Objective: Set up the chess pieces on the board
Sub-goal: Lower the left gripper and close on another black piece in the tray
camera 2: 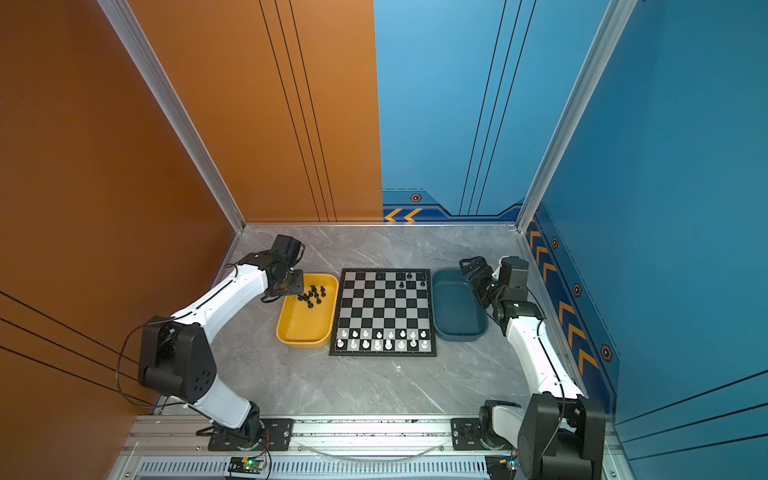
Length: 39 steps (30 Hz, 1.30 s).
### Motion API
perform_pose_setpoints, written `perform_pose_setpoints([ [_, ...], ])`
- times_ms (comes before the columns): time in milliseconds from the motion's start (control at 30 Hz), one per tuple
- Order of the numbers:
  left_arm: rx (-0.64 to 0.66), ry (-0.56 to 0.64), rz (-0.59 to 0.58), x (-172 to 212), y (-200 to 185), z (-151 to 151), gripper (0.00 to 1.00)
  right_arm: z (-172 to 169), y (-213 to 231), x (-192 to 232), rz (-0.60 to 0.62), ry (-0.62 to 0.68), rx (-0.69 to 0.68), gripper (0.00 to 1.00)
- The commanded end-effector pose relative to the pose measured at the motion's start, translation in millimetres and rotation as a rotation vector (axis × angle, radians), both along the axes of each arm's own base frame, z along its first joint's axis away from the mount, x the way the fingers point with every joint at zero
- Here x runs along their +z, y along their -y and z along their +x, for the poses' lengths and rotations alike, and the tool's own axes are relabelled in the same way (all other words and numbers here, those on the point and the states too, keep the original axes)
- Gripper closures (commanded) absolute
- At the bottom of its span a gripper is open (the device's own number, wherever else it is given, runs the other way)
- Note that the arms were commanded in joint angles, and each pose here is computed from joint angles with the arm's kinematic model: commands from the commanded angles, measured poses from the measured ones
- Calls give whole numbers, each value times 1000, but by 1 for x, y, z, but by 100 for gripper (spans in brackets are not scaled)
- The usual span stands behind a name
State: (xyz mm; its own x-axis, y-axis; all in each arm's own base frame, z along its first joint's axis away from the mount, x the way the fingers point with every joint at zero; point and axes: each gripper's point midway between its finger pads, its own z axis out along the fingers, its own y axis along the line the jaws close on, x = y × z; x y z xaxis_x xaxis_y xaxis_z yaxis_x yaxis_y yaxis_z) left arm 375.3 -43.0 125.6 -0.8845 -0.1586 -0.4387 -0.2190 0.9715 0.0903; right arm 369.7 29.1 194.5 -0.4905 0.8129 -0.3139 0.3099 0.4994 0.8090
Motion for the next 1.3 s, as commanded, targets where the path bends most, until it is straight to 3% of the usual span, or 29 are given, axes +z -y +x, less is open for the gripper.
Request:
perform_pose_setpoints([
  [0,2,-27,-37,-17,6,4,47,-3,-3,9,-9,16,10,0],
  [367,-9,-48,-57,-30,13,13,48,-2,-2,7,-13,10,6,0],
  [1267,4,-125,-2,-68,2,40,63,3,-3,3,-14,-3,9,0],
])
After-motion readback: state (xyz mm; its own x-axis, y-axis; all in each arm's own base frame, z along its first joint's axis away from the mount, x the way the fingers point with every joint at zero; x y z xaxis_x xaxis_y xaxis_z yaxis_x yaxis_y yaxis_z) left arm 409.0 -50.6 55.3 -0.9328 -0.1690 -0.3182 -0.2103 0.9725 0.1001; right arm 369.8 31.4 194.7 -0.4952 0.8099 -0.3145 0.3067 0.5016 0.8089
